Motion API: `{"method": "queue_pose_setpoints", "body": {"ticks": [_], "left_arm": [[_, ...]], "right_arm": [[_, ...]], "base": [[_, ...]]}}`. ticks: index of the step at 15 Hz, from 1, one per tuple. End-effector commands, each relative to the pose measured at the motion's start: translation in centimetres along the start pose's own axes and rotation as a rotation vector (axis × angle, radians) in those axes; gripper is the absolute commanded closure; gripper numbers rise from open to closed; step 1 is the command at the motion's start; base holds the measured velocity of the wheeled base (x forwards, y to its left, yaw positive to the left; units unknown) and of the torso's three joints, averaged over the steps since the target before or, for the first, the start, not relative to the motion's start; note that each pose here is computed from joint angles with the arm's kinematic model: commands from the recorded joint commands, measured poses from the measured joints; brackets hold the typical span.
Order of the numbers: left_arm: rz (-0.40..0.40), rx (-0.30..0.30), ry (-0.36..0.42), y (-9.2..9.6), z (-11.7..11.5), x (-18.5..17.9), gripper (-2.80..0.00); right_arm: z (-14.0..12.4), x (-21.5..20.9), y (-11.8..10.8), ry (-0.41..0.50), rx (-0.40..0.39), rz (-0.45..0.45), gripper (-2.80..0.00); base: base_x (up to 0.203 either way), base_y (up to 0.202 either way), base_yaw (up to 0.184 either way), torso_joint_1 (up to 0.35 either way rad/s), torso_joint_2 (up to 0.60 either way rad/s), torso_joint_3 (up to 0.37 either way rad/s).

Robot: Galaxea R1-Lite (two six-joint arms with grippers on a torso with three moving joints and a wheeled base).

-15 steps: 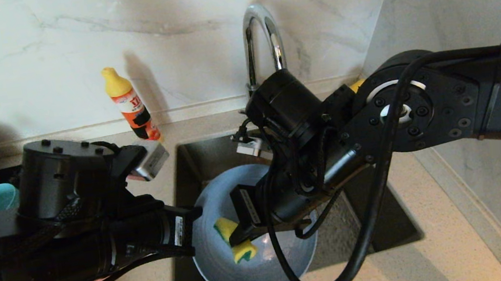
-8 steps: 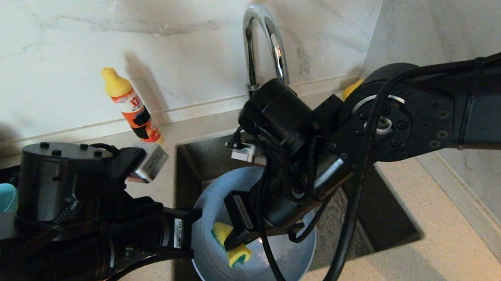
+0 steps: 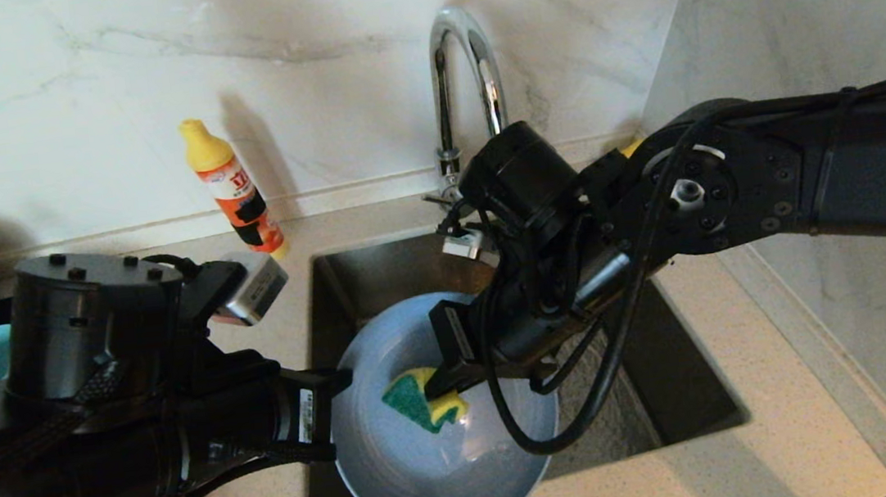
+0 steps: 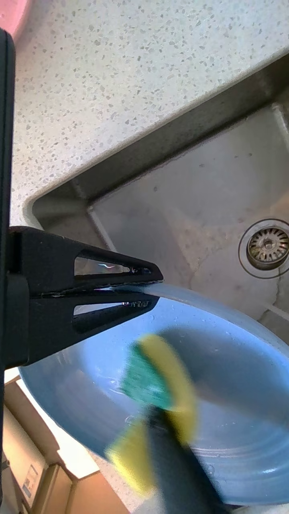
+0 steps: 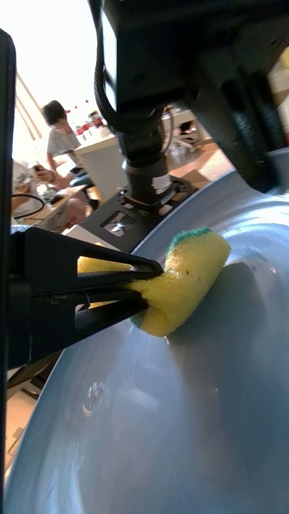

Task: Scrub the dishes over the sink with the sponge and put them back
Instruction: Wipe the plate

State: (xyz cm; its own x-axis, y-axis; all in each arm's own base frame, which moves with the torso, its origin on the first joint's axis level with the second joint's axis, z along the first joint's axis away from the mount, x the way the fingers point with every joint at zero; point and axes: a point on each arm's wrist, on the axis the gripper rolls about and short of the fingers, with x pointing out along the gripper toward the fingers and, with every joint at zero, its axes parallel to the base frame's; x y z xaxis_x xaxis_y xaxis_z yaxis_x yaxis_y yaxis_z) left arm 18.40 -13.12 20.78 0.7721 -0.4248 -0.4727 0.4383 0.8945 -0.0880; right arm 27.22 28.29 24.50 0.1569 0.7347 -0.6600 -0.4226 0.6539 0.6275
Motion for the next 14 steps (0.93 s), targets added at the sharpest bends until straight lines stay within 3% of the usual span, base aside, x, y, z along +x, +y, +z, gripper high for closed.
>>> {"method": "queue_pose_setpoints", "body": {"ticks": [1, 6, 14], "left_arm": [[0.002, 0.0, 0.004, 0.0, -0.2, 0.0, 0.0], [0.008, -0.004, 0.004, 0.1, -0.2, 0.0, 0.0], [0.004, -0.011, -0.019, 0.0, 0.2, -0.1, 0.0]], "right_arm": [[0.4, -1.6, -0.2, -0.036, 0.009, 0.003, 0.0], [0.3, -2.6, -0.3, -0.036, 0.023, -0.007, 0.0], [-0.9, -1.9, -1.1, 0.072, 0.071, -0.068, 0.0]], "base": [[0.0, 0.0, 0.0, 0.0, 0.0, 0.0], [0.0, 0.0, 0.0, 0.0, 0.0, 0.0], [0.0, 0.0, 0.0, 0.0, 0.0, 0.0]]}}
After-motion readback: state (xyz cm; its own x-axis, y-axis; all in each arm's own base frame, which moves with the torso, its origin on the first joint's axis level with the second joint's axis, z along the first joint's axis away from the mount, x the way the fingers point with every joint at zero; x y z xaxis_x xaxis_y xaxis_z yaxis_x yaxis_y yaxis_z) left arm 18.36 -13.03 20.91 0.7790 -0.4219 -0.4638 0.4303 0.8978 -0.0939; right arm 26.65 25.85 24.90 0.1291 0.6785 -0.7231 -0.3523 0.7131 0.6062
